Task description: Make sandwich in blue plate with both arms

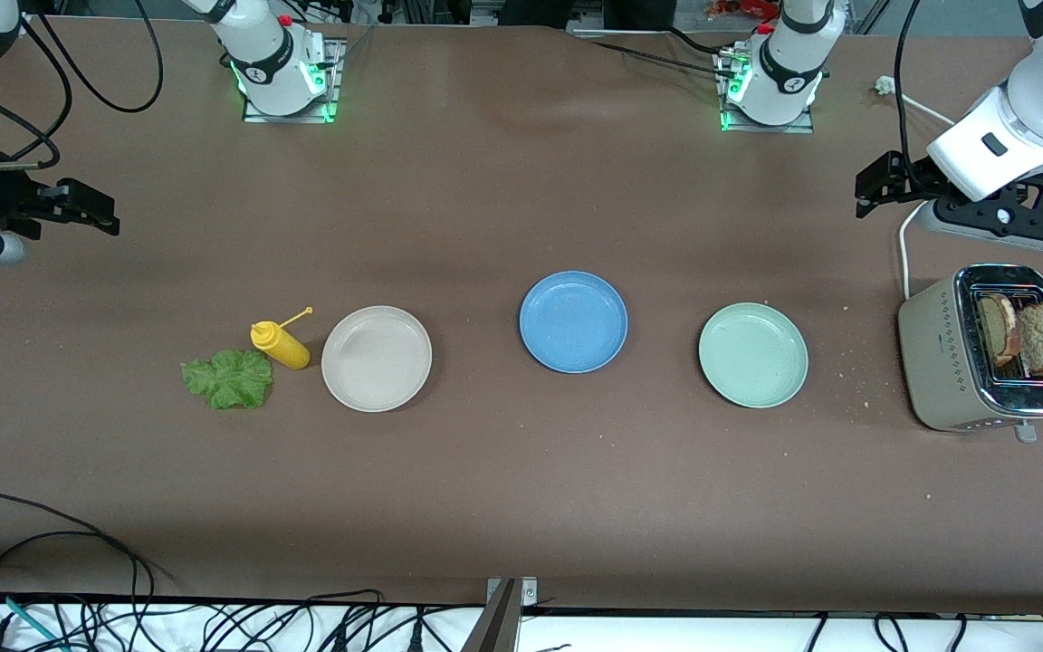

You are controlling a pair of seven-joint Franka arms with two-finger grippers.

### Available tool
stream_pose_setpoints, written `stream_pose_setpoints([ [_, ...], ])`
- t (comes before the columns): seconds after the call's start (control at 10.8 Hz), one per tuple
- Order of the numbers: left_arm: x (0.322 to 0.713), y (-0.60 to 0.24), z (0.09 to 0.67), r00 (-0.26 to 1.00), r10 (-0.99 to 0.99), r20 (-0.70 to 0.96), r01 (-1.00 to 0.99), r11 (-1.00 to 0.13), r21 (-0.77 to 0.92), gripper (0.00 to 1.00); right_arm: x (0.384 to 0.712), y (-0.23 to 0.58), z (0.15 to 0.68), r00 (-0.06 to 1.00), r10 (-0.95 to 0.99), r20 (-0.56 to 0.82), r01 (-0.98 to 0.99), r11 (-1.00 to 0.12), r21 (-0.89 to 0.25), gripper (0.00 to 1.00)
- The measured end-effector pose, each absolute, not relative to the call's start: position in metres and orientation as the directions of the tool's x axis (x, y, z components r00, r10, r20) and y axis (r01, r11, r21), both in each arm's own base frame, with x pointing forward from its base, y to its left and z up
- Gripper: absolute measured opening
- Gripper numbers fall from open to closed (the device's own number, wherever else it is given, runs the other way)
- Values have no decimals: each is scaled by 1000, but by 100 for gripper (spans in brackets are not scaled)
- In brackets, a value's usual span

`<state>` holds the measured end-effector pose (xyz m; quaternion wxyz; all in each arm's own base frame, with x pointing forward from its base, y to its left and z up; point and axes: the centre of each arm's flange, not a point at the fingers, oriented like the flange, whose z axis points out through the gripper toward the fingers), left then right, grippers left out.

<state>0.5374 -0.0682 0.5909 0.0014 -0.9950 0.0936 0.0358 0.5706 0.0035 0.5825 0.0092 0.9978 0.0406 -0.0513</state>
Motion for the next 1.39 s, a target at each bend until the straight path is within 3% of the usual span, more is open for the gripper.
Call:
stream_pose_setpoints([
  [1.39,538,-68,590,980,-186,-73,-186,-983,4,100,571,8,583,991,88,-102,90,-996,14,100],
])
